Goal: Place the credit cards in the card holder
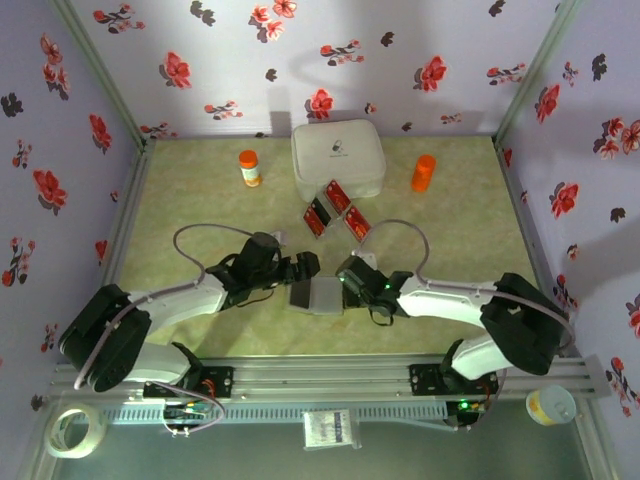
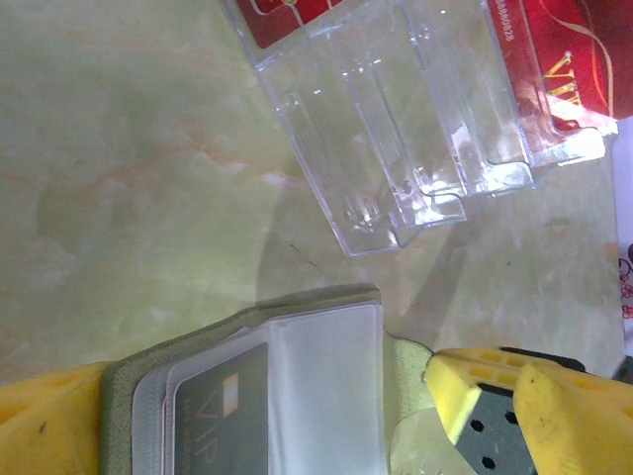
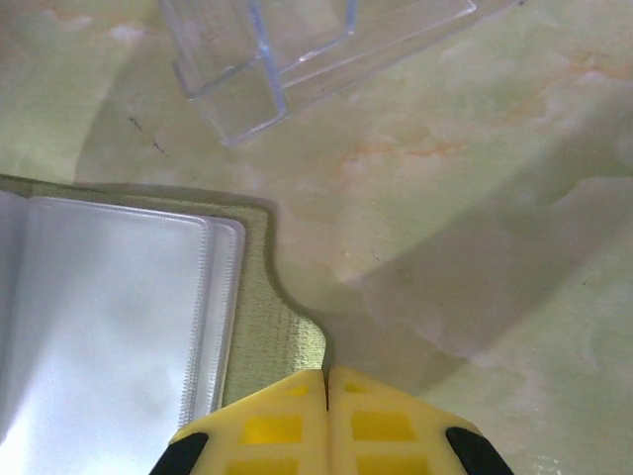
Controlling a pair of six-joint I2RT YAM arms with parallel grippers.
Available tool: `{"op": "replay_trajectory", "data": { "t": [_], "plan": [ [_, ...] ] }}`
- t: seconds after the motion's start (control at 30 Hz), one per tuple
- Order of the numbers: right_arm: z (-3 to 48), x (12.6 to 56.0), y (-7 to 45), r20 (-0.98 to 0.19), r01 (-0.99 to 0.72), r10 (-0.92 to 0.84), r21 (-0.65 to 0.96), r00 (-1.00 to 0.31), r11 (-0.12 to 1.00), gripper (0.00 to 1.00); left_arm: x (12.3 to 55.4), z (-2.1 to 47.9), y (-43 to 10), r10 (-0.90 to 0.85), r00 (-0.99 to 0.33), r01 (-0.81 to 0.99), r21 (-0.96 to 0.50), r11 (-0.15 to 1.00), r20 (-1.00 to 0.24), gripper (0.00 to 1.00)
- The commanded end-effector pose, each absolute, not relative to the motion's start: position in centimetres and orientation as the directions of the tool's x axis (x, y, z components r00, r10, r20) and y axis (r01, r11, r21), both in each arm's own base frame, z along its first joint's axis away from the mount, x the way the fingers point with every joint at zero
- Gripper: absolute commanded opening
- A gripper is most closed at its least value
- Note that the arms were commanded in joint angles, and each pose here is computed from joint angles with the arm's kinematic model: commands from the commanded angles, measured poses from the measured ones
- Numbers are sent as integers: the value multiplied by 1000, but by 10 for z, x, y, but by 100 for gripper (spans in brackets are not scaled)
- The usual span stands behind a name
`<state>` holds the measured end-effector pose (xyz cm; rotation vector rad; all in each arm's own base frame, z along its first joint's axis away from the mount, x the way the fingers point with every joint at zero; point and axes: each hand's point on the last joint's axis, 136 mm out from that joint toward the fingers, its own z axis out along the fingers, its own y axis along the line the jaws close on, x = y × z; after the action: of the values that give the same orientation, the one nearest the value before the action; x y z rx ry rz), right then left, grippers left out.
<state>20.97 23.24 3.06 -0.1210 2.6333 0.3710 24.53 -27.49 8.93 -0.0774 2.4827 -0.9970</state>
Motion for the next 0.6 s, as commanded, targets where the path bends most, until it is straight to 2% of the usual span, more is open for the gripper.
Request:
{"op": "replay_trajectory", "data": {
  "t": [0.0,0.2,0.57],
  "plan": [
    [36,211,247,-467,-146,56,385,-882,911,0,243,110,-291,-217,-889,155,-709,688,-404,100],
    [38,215,244,-459,-121,132,482,-878,868,0,238,129,-317,-194,-889,202,-736,646,-415,100],
    [35,215,245,-454,-118,150,510,-878,852,0,227,140,-367,-139,-898,260,-758,598,-418,100]
  ]
}}
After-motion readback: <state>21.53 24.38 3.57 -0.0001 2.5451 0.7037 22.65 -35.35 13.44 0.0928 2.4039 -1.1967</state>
